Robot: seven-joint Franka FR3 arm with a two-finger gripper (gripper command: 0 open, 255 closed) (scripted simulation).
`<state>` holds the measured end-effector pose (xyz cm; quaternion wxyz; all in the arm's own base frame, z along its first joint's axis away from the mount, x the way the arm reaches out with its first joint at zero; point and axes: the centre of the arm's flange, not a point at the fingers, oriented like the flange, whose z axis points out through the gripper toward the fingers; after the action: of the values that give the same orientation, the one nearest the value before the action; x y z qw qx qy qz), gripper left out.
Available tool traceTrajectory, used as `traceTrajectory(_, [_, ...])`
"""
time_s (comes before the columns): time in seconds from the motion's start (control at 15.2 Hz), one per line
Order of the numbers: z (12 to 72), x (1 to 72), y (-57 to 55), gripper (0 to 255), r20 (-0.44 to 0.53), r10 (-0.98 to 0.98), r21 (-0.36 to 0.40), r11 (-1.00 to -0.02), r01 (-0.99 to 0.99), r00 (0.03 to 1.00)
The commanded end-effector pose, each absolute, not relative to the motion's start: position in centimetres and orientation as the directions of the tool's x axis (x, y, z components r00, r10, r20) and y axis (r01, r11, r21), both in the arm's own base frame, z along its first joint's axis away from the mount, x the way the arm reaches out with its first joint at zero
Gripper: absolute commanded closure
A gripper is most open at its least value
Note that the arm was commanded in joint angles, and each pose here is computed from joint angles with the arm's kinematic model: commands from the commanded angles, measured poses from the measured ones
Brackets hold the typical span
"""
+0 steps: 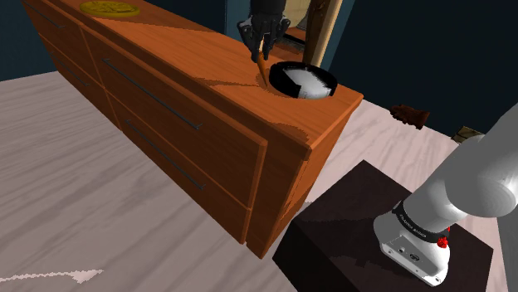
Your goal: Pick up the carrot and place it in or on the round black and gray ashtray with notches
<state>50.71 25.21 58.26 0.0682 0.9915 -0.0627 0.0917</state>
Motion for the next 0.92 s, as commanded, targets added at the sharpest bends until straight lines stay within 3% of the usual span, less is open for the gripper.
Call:
traceTrajectory(0.0, [58.8,50.7,25.2,255,0.19,-0.112,0.124,-0.983,-0.137,0.975])
traceTrajectory(0.86, [65.7,50.7,25.2,255,0.19,-0.112,0.124,-0.983,-0.137,0.975])
